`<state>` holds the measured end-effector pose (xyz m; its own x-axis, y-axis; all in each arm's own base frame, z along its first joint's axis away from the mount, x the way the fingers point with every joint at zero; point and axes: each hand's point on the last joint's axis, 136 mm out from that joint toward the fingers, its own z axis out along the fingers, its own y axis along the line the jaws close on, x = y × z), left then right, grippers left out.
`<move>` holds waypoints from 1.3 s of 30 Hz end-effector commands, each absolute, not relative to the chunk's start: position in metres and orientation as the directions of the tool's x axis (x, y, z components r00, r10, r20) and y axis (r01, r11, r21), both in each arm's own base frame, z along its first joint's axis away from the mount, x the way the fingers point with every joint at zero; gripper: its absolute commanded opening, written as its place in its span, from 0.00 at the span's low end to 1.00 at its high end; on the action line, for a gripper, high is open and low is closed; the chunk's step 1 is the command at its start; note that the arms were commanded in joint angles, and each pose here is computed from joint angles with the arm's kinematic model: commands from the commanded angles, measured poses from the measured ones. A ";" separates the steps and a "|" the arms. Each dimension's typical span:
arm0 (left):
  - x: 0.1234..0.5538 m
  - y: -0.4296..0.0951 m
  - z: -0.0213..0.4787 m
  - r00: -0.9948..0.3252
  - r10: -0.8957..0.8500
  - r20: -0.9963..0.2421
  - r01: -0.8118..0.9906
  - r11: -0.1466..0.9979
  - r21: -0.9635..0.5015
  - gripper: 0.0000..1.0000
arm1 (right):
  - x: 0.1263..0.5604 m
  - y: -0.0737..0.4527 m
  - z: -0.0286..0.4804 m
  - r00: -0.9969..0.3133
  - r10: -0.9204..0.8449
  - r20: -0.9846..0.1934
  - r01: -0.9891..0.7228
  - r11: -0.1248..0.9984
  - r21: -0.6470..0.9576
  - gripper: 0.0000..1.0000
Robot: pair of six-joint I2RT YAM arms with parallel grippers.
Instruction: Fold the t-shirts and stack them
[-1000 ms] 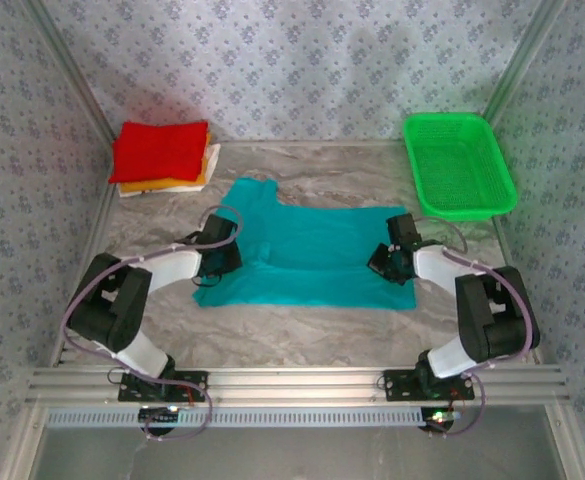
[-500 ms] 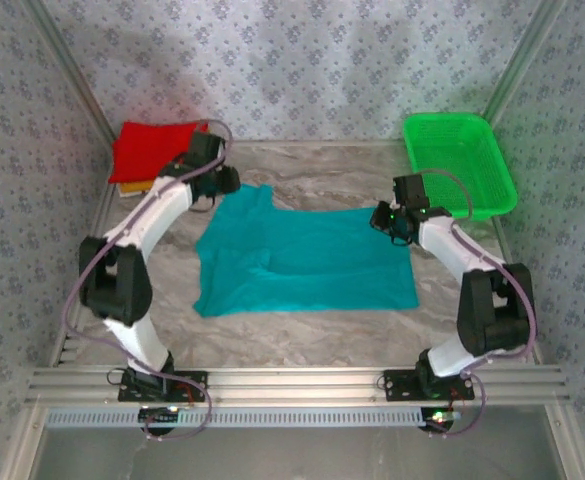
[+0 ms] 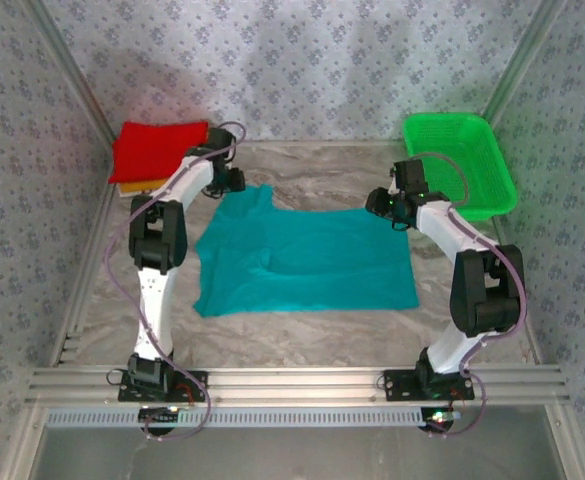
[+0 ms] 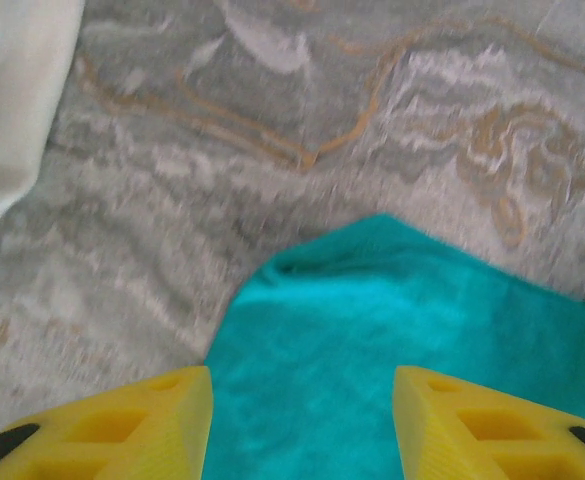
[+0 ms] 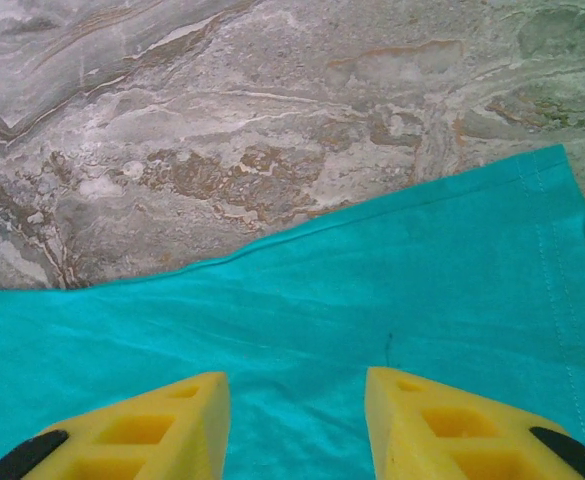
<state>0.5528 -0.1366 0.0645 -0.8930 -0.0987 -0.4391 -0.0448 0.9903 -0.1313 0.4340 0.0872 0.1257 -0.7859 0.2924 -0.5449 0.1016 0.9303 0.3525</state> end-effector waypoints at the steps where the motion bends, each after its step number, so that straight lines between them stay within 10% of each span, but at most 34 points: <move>1: 0.558 -0.135 0.067 -0.904 -0.068 -0.422 -0.019 0.993 -0.120 0.52 | 0.439 0.093 0.145 -0.768 0.277 -0.578 0.051 0.925 0.375 0.44; 16: 0.579 -0.140 0.032 -0.918 -0.060 -0.391 -0.014 0.993 -0.119 0.57 | 0.433 0.097 0.159 -0.755 0.283 -0.591 0.035 0.918 0.394 0.47; 27: 0.586 -0.144 0.045 -0.906 -0.042 -0.422 0.010 0.993 -0.121 0.00 | 0.433 0.095 0.170 -0.743 0.286 -0.606 0.036 0.920 0.390 0.48; 39: 0.585 -0.125 0.093 -0.846 -0.045 -0.531 -0.014 0.998 -0.061 0.00 | 0.444 0.074 0.130 -0.827 0.281 -0.487 0.135 0.940 0.312 0.52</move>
